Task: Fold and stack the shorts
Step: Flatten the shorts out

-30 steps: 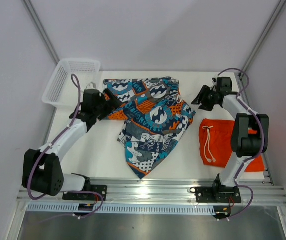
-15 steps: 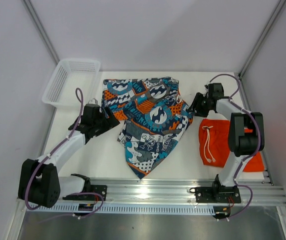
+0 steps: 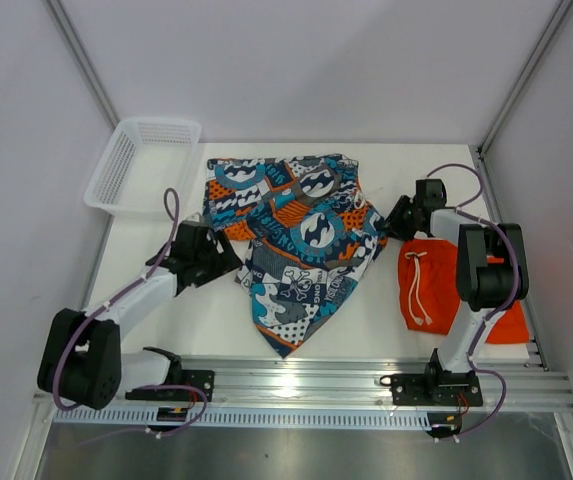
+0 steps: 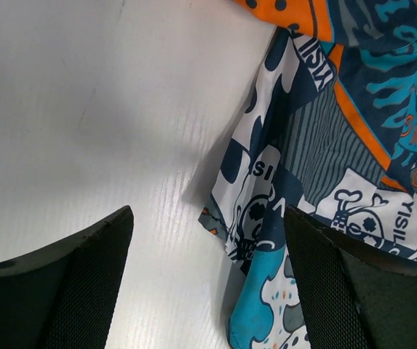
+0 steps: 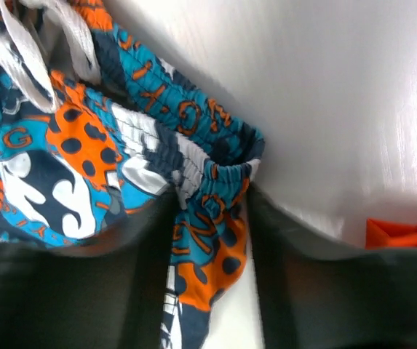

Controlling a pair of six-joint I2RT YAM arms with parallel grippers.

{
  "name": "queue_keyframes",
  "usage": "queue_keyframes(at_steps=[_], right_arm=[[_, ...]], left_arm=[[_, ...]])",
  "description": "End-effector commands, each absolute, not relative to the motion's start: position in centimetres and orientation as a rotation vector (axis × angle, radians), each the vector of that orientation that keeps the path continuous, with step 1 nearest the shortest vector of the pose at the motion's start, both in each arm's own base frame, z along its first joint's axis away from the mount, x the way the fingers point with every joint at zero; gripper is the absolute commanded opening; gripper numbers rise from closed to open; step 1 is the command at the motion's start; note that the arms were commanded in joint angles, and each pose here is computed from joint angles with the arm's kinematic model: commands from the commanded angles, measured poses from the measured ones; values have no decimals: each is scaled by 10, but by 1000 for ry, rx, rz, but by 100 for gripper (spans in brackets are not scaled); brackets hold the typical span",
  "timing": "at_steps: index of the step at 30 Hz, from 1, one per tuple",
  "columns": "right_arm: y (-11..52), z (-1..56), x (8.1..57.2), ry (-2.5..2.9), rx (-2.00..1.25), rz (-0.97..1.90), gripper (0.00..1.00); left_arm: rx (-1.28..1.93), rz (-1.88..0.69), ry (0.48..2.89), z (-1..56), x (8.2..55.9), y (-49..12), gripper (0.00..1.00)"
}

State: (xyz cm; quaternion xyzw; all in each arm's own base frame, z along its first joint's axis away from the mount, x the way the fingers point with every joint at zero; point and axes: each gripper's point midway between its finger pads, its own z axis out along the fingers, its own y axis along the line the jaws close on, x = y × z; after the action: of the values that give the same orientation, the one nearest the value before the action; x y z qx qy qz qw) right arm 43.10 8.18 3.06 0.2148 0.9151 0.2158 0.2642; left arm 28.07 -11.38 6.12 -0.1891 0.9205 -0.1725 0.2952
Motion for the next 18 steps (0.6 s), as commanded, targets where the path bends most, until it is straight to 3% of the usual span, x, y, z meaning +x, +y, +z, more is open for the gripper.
queue_keyframes(at_steps=[1, 6, 9, 12, 18], right_arm=[[70, 30, 448, 2395, 660, 540, 33], [64, 34, 458, 2384, 660, 531, 11], [50, 34, 466, 2383, 675, 509, 4], [49, 32, 469, 2384, 669, 510, 1], [50, 28, 471, 2387, 664, 516, 0]], left_arm=[[-443, -480, 2432, 64, 293, -127, 85], [-418, -482, 2469, 53, 294, -138, 81], [-409, -495, 2476, 50, 295, -142, 75], [-396, -533, 2473, 49, 297, -148, 66], [-364, -595, 2477, 46, 305, -162, 64]])
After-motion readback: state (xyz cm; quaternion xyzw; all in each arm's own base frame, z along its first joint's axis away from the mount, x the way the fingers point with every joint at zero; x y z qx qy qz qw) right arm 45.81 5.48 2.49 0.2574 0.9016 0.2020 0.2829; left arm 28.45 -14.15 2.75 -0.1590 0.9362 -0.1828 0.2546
